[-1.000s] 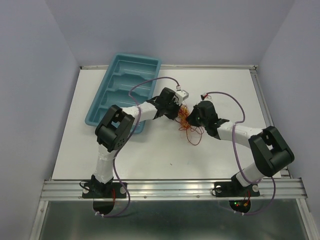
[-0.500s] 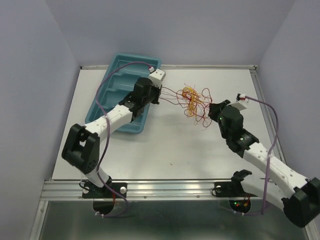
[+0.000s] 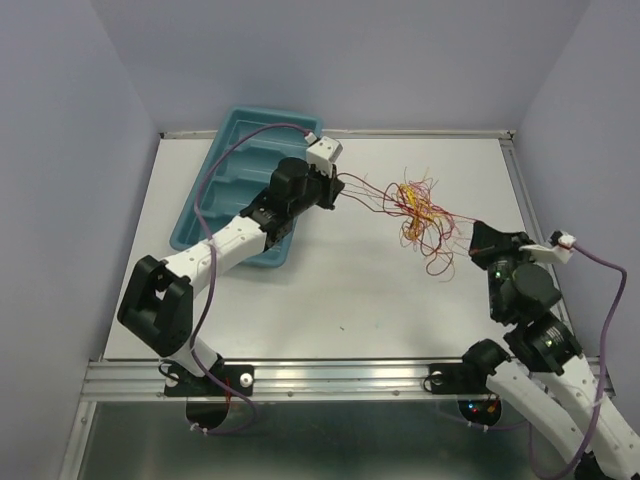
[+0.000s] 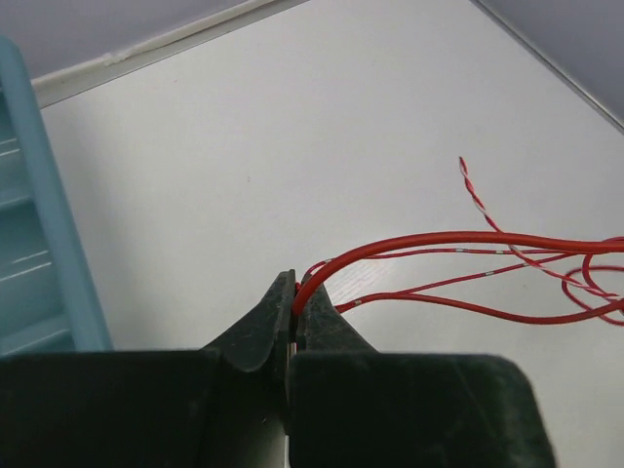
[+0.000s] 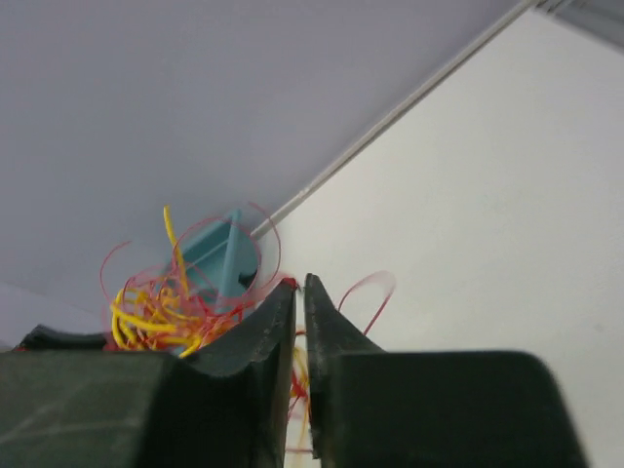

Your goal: Untangle the cables

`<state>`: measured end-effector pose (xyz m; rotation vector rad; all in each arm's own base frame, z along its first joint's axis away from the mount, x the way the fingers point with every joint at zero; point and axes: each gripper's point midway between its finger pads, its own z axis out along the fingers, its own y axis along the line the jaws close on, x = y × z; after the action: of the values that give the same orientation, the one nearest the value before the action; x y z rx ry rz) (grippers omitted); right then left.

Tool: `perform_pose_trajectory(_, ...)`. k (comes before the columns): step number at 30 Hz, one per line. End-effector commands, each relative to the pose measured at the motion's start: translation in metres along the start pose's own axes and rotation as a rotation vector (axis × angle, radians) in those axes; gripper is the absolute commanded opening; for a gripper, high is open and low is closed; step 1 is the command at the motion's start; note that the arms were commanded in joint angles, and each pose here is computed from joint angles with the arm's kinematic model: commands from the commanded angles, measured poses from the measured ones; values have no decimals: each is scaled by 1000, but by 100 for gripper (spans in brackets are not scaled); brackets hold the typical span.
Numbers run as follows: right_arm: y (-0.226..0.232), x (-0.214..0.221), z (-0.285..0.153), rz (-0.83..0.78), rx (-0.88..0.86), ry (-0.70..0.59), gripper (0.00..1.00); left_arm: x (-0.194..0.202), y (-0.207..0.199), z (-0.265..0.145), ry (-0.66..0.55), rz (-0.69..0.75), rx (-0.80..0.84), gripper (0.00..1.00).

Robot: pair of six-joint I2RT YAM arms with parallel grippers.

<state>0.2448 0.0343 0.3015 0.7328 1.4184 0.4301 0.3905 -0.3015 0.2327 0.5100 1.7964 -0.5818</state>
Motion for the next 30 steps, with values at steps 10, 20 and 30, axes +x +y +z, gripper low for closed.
perform_pose_trajectory(10,43,43,28,-275,-176,161,74,7,-17,-13,-1,223,-1,0)
perform_pose_trajectory(20,66,145,34,-336,-451,421,77,-15,-40,-38,-70,228,110,0)
perform_pose_trajectory(30,87,235,26,-305,-687,674,82,-45,-68,-79,-151,243,256,0)
